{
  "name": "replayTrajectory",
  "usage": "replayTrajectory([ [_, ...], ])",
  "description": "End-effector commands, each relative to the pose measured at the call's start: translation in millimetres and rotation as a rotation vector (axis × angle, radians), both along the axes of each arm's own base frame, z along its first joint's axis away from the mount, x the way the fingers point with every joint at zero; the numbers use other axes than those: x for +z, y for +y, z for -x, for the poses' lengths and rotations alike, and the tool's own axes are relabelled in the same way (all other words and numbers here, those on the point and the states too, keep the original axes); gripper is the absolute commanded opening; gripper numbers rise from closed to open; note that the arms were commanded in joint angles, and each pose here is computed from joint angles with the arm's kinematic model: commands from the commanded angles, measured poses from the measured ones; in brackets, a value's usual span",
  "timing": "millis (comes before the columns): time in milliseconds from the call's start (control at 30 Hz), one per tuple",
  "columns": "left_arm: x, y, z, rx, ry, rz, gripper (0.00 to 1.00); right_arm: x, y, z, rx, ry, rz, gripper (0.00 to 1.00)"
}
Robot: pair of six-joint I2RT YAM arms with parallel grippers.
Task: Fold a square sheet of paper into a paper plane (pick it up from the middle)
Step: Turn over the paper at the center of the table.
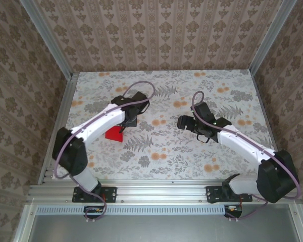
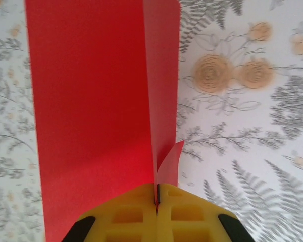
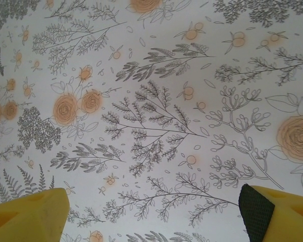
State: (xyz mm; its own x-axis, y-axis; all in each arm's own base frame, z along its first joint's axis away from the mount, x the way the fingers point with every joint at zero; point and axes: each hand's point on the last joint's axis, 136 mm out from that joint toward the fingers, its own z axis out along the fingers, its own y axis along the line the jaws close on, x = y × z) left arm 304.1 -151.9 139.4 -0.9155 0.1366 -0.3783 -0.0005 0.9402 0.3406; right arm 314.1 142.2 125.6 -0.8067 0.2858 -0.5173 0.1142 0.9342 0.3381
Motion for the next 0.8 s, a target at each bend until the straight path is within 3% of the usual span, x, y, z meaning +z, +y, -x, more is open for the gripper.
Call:
replayTrajectory([
  [0,1.3,10.1,-9.0,-0.027,-0.002,-0.205,0.00,6.0,-16.9,2.3,-0.071,-0.029,0.013,0.90],
  [200,-33.0,-30.0,-18.0,-0.093,0.042,-0.247,0.00,12.2,-31.2,9.3,-0.108,-0.038,0.025,0.90],
  [433,-72.9,-90.9,-10.0,-0.168,0.110,-0.177,0.01,15.8,-46.3,16.0,-0.156,-0.051,0.021,0.90],
  [633,-88.1,-131.1,0.5,-0.216,0.145,-0.100,0.06,12.6,-51.6,19.9,-0.171,-0.042,0.018,0.90],
  [767,-96.1,-142.2,4.5,-0.225,0.172,-0.065,0.16,9.9,-52.6,21.3,-0.175,-0.033,0.014,0.90],
])
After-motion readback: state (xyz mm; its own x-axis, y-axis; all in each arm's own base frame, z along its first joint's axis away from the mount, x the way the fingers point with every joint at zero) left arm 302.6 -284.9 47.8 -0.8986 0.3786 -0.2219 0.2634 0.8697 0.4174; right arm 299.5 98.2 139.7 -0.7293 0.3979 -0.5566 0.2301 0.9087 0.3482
